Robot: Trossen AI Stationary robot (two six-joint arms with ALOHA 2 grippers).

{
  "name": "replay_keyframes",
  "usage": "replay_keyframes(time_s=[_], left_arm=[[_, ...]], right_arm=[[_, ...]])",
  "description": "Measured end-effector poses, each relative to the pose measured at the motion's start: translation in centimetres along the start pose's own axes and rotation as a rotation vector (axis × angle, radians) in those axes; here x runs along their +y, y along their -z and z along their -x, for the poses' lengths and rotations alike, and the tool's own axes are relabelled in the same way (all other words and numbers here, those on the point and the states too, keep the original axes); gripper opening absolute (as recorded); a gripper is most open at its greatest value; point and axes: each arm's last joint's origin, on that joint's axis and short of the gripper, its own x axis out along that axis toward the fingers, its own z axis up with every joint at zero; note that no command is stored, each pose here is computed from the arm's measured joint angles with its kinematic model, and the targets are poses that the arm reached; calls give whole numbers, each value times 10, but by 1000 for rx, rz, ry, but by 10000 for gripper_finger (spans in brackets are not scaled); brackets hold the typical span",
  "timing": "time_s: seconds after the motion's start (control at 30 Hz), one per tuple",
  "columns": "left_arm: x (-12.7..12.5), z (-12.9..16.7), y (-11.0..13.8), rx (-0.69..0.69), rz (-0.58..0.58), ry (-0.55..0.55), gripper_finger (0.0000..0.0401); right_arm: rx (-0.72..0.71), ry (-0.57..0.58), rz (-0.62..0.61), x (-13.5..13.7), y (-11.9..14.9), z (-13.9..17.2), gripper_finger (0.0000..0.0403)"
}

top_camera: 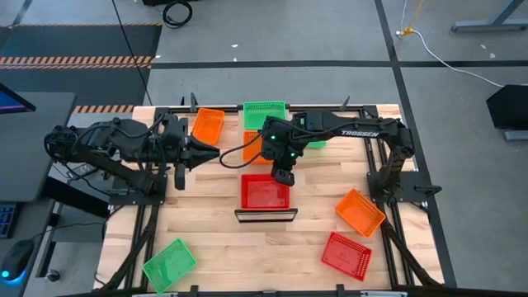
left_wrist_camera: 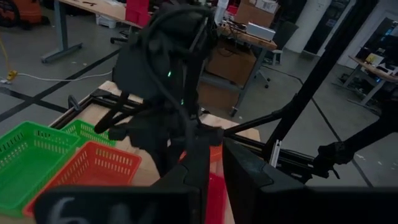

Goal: Stack baskets on shelf by color
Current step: Stack the top red bin on top of the red bin on the shelf, then stack the bottom green bin on top of the green bin on the shelf

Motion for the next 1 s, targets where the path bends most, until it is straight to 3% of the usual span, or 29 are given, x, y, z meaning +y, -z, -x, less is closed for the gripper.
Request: replay_keyframes(time_s=[0.2, 0.47, 0.77, 1.0], left_arm=[[-5, 2, 2, 10, -6, 29, 51], [-6, 2, 2, 12, -7, 35, 44], [-6, 2, 3, 13, -8, 34, 43], [-6, 2, 3, 15, -9, 33, 41]], right_arm=[[-19, 10, 5, -1, -1, -4, 42], [-64, 6, -5, 1, -4, 2, 87], [15, 50, -1, 2, 5, 1, 112], [-27, 50, -12, 15, 16, 33, 112]])
